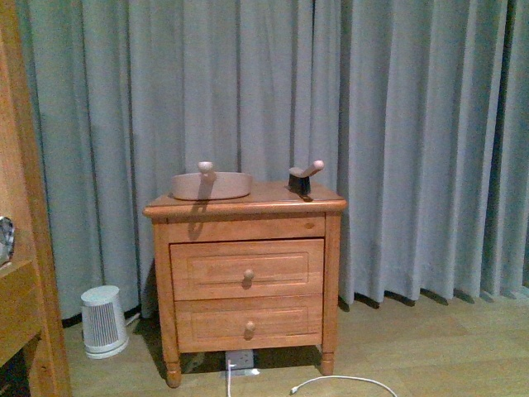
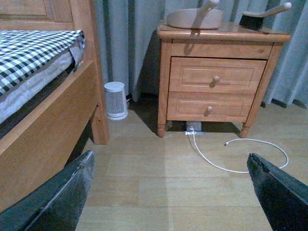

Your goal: Clean up trash

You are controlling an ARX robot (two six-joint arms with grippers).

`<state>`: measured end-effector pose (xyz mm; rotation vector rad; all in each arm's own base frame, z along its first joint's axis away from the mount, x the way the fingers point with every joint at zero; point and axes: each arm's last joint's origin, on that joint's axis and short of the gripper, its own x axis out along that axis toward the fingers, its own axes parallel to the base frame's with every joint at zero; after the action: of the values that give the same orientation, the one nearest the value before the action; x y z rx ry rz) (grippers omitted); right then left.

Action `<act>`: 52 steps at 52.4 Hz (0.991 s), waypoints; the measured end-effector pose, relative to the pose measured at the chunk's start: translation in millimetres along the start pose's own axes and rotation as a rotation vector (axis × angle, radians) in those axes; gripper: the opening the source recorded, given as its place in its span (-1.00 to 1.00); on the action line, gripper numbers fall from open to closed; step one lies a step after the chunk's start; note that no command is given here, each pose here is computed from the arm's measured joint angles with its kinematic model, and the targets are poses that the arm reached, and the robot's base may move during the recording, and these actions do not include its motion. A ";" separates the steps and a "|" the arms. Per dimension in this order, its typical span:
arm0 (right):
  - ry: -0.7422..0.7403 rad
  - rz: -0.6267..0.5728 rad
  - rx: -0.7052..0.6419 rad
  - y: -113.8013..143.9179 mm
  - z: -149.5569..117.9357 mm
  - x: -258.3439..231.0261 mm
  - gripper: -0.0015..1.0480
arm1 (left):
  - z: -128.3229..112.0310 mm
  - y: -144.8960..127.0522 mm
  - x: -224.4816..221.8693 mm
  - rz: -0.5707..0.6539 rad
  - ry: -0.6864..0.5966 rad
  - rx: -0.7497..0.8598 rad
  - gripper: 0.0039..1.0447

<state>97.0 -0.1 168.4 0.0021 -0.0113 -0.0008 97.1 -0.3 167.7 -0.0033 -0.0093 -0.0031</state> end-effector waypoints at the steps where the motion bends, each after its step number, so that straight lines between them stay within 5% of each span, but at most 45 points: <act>1: 0.000 0.000 0.000 0.0 0.0 0.0 0.86 | 0.0 0.0 0.0 0.000 0.000 0.000 0.86; 52: 0.000 0.000 0.000 0.0 0.0 0.0 0.86 | 0.0 0.0 0.0 0.000 0.000 0.000 0.86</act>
<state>97.0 -0.1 168.4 0.0021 -0.0113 -0.0008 97.1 -0.3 167.7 -0.0033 -0.0093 -0.0031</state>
